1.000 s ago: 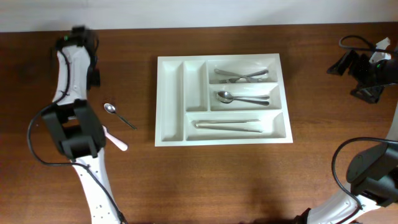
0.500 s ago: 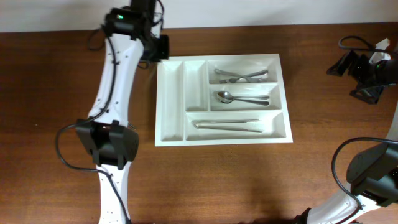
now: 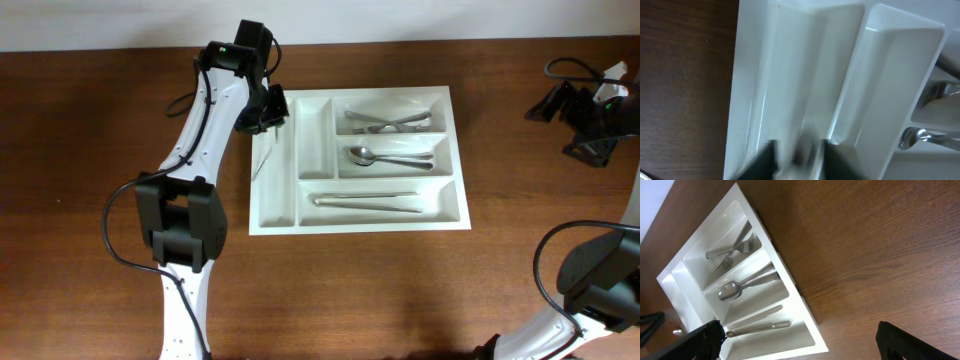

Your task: Pack container

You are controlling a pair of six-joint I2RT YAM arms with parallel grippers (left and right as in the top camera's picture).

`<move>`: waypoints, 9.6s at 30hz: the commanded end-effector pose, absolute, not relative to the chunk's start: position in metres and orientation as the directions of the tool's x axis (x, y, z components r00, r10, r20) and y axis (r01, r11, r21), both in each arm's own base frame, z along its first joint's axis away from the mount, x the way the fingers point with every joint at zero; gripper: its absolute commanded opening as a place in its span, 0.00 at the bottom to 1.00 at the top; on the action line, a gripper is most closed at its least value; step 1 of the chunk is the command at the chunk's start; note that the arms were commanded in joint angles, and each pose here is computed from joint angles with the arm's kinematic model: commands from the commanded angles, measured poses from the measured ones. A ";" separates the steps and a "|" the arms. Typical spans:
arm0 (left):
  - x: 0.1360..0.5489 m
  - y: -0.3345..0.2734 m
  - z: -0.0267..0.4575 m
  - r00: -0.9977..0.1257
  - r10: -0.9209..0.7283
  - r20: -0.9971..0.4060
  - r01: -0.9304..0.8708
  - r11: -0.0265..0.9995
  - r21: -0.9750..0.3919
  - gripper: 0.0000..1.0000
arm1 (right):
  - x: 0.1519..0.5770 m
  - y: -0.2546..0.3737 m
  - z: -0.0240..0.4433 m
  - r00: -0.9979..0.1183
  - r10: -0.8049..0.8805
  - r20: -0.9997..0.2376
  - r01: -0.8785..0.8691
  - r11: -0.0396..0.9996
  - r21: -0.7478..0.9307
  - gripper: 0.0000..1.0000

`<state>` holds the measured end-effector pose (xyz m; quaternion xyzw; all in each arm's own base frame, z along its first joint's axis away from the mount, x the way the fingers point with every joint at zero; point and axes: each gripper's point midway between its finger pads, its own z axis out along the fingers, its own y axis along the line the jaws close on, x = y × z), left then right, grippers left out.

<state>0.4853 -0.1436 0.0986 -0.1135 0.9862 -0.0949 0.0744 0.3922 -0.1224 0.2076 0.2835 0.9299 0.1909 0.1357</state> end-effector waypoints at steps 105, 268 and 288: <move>0.436 -0.113 0.206 -0.628 0.645 -0.435 0.742 0.665 -0.086 0.02 | 0.377 -0.110 0.202 -0.811 0.582 -0.053 0.507 0.746 0.433 0.99; 0.512 -0.186 0.101 -0.894 -0.021 -0.448 0.057 0.985 -0.161 0.02 | 0.374 -0.108 0.202 -0.812 0.583 -0.038 0.513 0.743 0.430 0.99; 0.486 -0.202 0.080 -0.950 -0.086 -0.300 -0.002 0.962 -0.272 0.02 | 0.378 -0.093 0.202 -0.835 0.549 -0.039 0.481 0.763 0.431 0.99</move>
